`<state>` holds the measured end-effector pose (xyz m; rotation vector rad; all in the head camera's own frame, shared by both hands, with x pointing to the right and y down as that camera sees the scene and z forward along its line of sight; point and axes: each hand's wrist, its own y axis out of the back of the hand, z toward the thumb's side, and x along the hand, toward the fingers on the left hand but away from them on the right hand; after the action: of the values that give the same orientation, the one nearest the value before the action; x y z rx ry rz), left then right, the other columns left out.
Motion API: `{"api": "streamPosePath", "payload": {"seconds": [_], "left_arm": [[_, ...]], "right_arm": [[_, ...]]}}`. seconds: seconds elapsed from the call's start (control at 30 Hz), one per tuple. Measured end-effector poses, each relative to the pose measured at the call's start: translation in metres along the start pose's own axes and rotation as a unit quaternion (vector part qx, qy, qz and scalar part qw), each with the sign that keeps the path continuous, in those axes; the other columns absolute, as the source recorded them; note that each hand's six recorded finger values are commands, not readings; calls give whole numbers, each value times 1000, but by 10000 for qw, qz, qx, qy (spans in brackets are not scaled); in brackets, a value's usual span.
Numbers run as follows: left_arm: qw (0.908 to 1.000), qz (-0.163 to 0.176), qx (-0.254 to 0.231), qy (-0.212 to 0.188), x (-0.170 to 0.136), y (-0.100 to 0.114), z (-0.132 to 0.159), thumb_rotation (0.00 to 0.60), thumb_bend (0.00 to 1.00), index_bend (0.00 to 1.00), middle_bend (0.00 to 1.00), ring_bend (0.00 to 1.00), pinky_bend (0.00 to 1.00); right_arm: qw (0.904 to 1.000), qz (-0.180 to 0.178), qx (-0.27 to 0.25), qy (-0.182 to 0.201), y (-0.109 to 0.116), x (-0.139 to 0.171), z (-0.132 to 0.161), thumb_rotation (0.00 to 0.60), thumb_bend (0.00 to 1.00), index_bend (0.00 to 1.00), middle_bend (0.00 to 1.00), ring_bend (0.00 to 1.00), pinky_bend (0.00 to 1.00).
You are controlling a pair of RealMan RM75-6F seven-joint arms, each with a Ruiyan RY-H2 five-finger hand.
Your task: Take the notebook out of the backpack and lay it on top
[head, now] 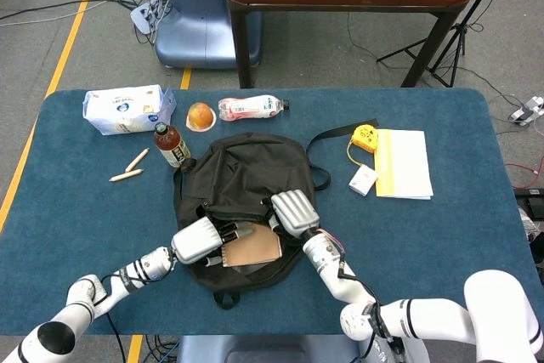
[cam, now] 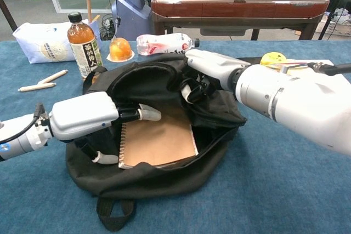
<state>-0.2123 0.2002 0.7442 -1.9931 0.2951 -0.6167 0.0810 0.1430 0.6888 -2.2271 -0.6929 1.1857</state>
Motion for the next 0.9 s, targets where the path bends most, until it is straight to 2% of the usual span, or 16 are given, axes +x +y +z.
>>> {"api": "streamPosePath", "payload": {"seconds": [0.17,0.4,0.67,0.9], "left_arm": [[9998,1,-177,104,9,-4,1,600,177,117,111,158,316],[9983,7,-498,308,17,-8,0,600,182,246,114,158,314],[9979,-44,-567,315,20,-11,0,600,374,301,139,160,314],[9979,20,-557,318,23,-10,1,600,439,358,148,176,314]], "right_arm": [[10000,-11,4,-8,1,0,0,600,757,606,514,413,455],[10000,-52,-20,-17,2,0,-1,600,757,606,514,413,455],[10000,-52,-4,-47,1,-2,-3,600,757,605,514,419,454],[10000,-50,9,-55,1,-4,-3,600,757,605,514,420,455]]}}
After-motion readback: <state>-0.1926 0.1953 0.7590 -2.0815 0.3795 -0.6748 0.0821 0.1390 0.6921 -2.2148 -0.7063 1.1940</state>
